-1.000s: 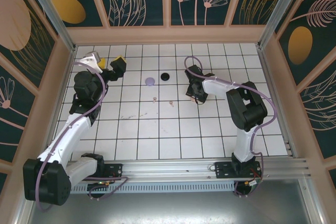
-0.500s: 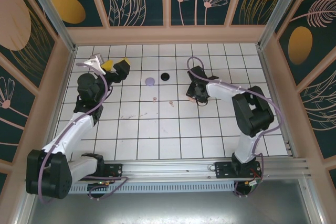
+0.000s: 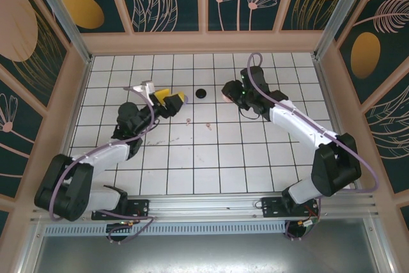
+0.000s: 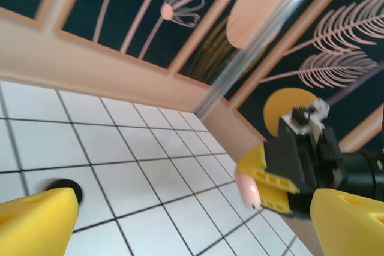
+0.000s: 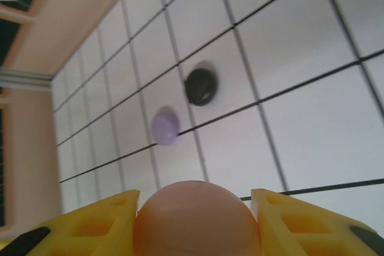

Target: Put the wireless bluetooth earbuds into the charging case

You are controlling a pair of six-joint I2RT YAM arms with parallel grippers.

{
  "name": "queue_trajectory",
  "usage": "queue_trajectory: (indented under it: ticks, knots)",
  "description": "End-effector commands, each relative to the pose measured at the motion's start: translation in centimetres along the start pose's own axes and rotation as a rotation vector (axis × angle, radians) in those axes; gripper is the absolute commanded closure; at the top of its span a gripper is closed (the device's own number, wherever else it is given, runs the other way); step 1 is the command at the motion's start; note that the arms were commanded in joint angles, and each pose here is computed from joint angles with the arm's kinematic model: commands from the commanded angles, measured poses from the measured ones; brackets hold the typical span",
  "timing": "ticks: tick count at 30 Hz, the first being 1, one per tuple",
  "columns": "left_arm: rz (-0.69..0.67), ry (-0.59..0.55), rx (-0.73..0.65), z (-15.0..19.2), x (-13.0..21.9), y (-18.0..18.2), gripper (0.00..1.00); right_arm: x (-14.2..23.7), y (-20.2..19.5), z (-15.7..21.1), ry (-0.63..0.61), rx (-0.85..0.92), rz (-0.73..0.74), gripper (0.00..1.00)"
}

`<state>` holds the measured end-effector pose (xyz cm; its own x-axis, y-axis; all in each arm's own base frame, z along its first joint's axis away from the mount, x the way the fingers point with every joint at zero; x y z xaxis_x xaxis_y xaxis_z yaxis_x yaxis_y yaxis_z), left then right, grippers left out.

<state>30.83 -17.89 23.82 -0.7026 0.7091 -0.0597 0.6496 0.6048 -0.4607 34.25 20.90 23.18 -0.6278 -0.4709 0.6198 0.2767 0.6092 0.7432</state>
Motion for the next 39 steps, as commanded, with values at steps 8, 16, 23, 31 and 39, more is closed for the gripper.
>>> queue_trajectory:
  ticks: [8, 16, 23, 31, 39]
  knots:
    - [0.177, -0.144, -0.012, 0.9, -1.9, -4.0, 0.04, 3.3, 7.9, 1.8, 0.002, -0.058, -0.247, 0.68]
    - [0.21, -0.192, -0.011, 1.1, -2.8, -5.0, 0.12, 3.8, 9.5, 2.9, -0.02, -0.105, -0.284, 0.68]
    - [0.249, -0.206, 0.009, 1.1, -3.6, -5.3, 0.21, 3.3, 10.7, 3.9, 0.016, -0.1, -0.302, 0.68]
    - [0.265, -0.226, 0.005, 0.6, -4.3, -5.5, 0.28, 3.1, 11.5, 4.8, 0.037, -0.089, -0.313, 0.68]
    - [0.268, -0.236, 0.006, 0.2, -4.9, -5.5, 0.35, 3.2, 11.9, 5.5, 0.054, -0.081, -0.325, 0.68]
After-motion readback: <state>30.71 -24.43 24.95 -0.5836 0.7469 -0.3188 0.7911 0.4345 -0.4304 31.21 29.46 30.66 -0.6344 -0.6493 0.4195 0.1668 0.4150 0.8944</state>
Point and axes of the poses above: each hand's point on the last joint's axis, 136 mm out from that joint toward the fingers, its own x axis back along the fingers, its own y axis along the line the jaws close on, z = x × y, the point moved 5 cm from there along x, back along the fingers, and after that the axes turned 10 degrees about -x, right-handed, at the moved point
